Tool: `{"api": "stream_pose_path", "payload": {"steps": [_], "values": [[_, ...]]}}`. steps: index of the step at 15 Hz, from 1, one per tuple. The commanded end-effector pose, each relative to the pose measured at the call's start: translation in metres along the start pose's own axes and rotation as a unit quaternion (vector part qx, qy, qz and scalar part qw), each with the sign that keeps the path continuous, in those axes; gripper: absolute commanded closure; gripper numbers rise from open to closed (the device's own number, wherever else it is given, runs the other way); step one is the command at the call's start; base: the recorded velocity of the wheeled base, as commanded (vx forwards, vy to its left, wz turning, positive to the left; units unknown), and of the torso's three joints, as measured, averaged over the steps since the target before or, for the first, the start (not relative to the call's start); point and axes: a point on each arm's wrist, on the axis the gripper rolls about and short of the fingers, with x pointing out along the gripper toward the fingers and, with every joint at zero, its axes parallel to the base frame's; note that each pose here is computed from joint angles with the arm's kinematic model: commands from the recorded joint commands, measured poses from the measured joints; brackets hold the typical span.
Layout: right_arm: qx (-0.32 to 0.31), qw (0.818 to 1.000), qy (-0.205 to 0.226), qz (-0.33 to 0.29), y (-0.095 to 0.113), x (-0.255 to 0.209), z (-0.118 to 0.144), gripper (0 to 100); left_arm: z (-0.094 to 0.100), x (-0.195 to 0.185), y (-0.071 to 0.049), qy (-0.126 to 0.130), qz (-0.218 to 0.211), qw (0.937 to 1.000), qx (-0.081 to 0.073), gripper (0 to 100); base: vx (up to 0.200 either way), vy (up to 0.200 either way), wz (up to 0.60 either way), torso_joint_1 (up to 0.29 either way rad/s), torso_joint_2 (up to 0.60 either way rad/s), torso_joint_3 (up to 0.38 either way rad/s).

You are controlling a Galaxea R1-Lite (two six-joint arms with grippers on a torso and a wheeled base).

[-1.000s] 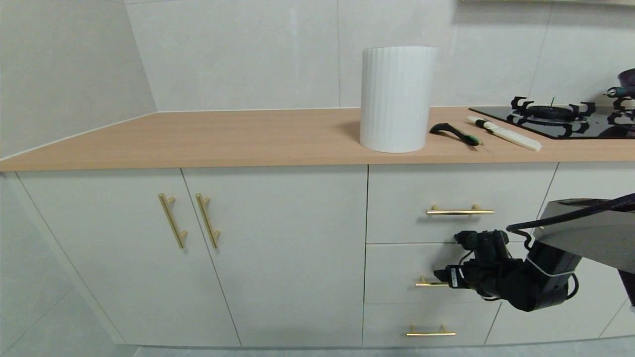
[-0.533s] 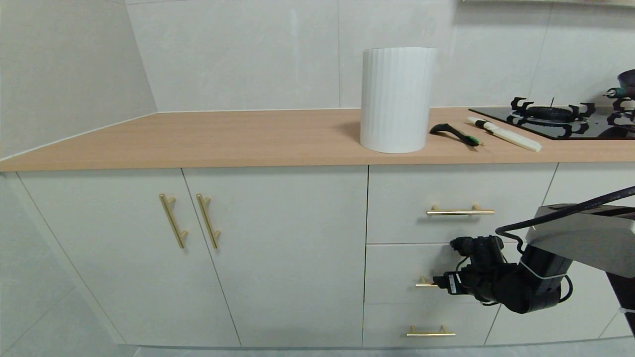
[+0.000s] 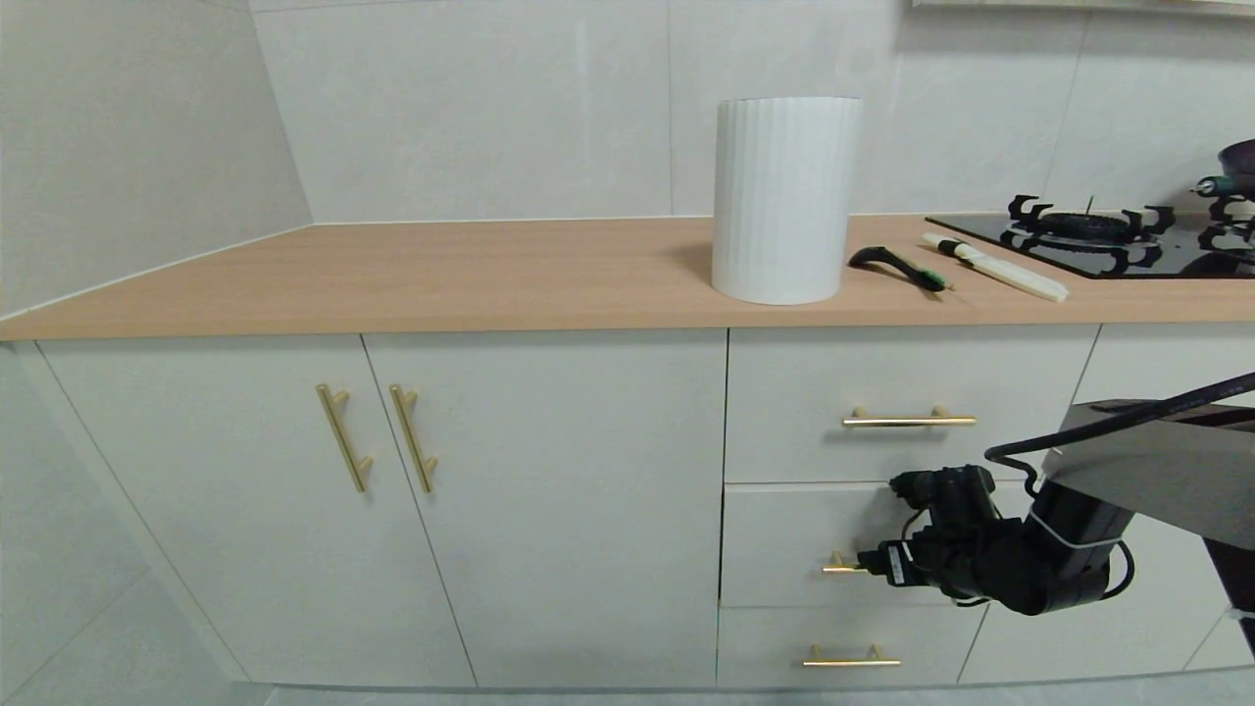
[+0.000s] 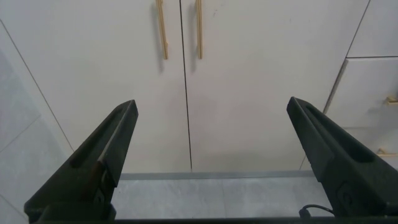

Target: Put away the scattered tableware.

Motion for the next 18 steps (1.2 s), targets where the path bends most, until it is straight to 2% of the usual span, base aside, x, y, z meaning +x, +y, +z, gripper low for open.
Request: {"api": "stream_pose_path", "payload": {"steps": [1, 3, 4, 8, 10, 12, 18], "values": [[-0.004, 1.0, 0.003, 0.003, -0.001, -0.024, 0.001, 0, 0.0, 0.0, 0.0, 0.0, 0.0, 1.0, 0.0, 0, 0.0, 0.0, 0.0, 0.0, 0.0, 0.0], [-0.019, 0.999, 0.021, 0.014, 0.003, -0.066, 0.006, 0, 0.0, 0.0, 0.0, 0.0, 0.0, 1.0, 0.0, 0, 0.0, 0.0, 0.0, 0.0, 0.0, 0.0], [-0.025, 0.999, 0.028, 0.03, 0.005, -0.102, 0.012, 0, 0.0, 0.0, 0.0, 0.0, 0.0, 1.0, 0.0, 0, 0.0, 0.0, 0.0, 0.0, 0.0, 0.0], [-0.027, 0.997, -0.041, 0.055, 0.002, -0.206, 0.044, 0, 0.0, 0.0, 0.0, 0.0, 0.0, 1.0, 0.0, 0, 0.0, 0.0, 0.0, 0.0, 0.0, 0.0], [-0.029, 0.996, -0.059, 0.06, 0.001, -0.233, 0.049, 0, 0.0, 0.0, 0.0, 0.0, 0.0, 1.0, 0.0, 0, 0.0, 0.0, 0.0, 0.0, 0.0, 0.0], [-0.028, 0.995, -0.071, 0.063, 0.002, -0.24, 0.053, 0, 0.0, 0.0, 0.0, 0.0, 0.0, 1.0, 0.0, 0, 0.0, 0.0, 0.0, 0.0, 0.0, 0.0], [-0.036, 0.997, -0.041, 0.048, 0.02, -0.158, 0.058, 0, 0.0, 0.0, 0.0, 0.0, 0.0, 1.0, 0.0, 0, 0.0, 0.0, 0.0, 0.0, 0.0, 0.0]]}}
